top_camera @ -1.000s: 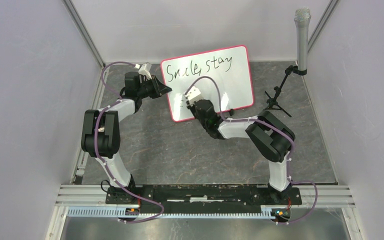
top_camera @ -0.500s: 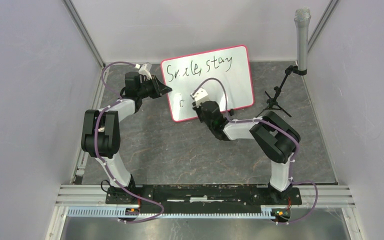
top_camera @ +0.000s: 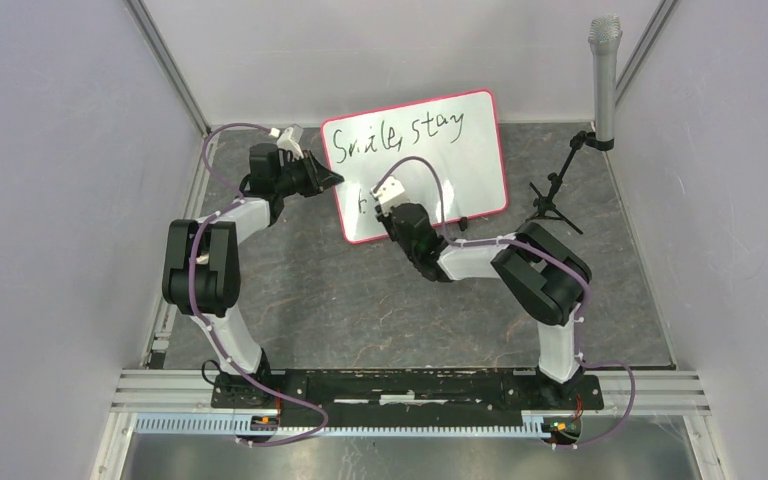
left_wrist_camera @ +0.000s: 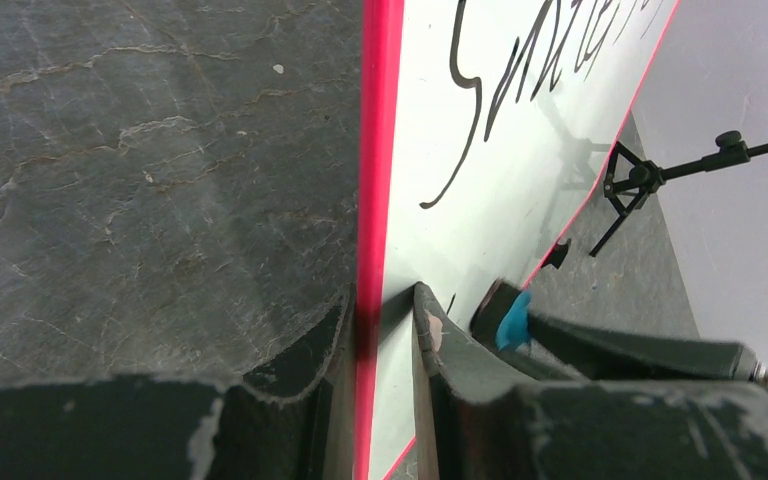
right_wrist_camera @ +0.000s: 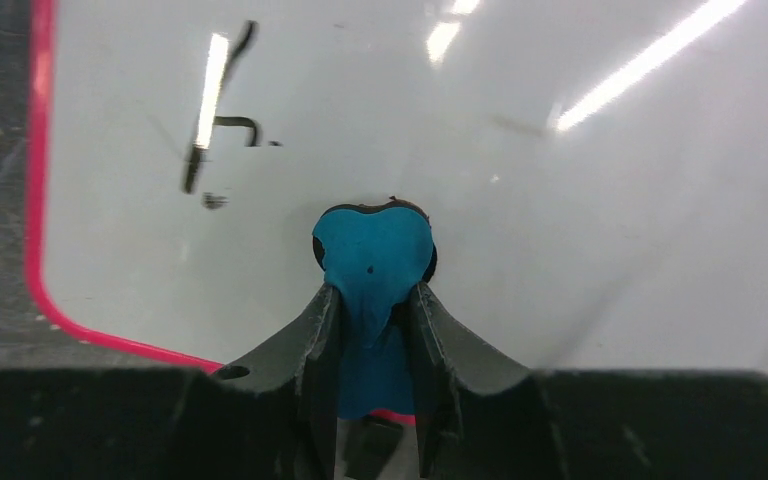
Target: Erase the whiteboard
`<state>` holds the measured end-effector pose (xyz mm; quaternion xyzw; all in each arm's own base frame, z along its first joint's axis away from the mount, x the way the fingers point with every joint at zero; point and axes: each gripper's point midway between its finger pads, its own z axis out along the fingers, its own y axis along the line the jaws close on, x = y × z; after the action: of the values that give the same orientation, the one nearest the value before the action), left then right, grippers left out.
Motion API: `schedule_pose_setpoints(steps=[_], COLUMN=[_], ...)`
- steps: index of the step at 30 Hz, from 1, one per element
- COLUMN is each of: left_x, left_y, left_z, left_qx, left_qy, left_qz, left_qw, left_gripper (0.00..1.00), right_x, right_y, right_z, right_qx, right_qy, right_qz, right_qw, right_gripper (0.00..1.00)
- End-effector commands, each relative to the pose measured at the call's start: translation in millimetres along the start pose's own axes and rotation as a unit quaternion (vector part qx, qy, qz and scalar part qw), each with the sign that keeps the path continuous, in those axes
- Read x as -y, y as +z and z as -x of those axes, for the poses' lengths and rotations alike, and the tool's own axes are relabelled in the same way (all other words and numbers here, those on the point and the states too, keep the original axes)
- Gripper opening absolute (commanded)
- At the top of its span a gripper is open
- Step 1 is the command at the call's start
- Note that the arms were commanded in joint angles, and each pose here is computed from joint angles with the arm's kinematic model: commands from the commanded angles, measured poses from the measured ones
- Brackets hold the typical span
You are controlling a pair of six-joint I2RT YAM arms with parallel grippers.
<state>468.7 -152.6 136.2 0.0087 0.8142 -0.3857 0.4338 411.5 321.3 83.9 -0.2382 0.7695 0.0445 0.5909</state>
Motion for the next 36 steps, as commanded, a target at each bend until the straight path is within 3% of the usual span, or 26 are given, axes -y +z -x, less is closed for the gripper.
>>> schedule_pose_setpoints(steps=[1, 4, 15, 20, 28, 32, 36], left_x=[4, 4, 4, 4, 4, 4, 5], left_y=[-8, -8, -8, -8, -8, -8, -8], left_z=[19, 19, 20, 19, 19, 19, 19], left_qx=[0.023, 0.025, 0.026, 0.024, 0.023, 0.023, 0.024], left_qy=[0.031, 0.031, 0.03, 0.028, 0.029, 0.029, 0.029], left_qz=[0.013, 0.015, 0.015, 0.014, 0.012, 0.012, 0.012], left_qw=[0.999, 0.999, 0.999, 0.999, 0.999, 0.999, 0.999], left_gripper=[0.02, 0.02, 0.02, 0.02, 0.02, 0.02, 0.02], right_x=[-50, -45, 41, 21, -65, -71, -46], right_y=[3, 2, -9, -4, 13, 28, 36], right_z=[-11, -11, -38, -36, 14, 38, 42], right_qx=[-0.015, -0.015, -0.047, -0.046, 0.0, 0.015, 0.008], right_qy=[-0.037, -0.039, 0.001, 0.003, -0.037, -0.03, -0.033], right_qz=[0.072, 0.062, -0.048, -0.017, 0.067, 0.062, 0.009], right_qw=[0.997, 0.997, 0.998, 0.999, 0.997, 0.998, 0.999], right_gripper=[0.0, 0.0, 0.0, 0.0, 0.0, 0.0, 0.0])
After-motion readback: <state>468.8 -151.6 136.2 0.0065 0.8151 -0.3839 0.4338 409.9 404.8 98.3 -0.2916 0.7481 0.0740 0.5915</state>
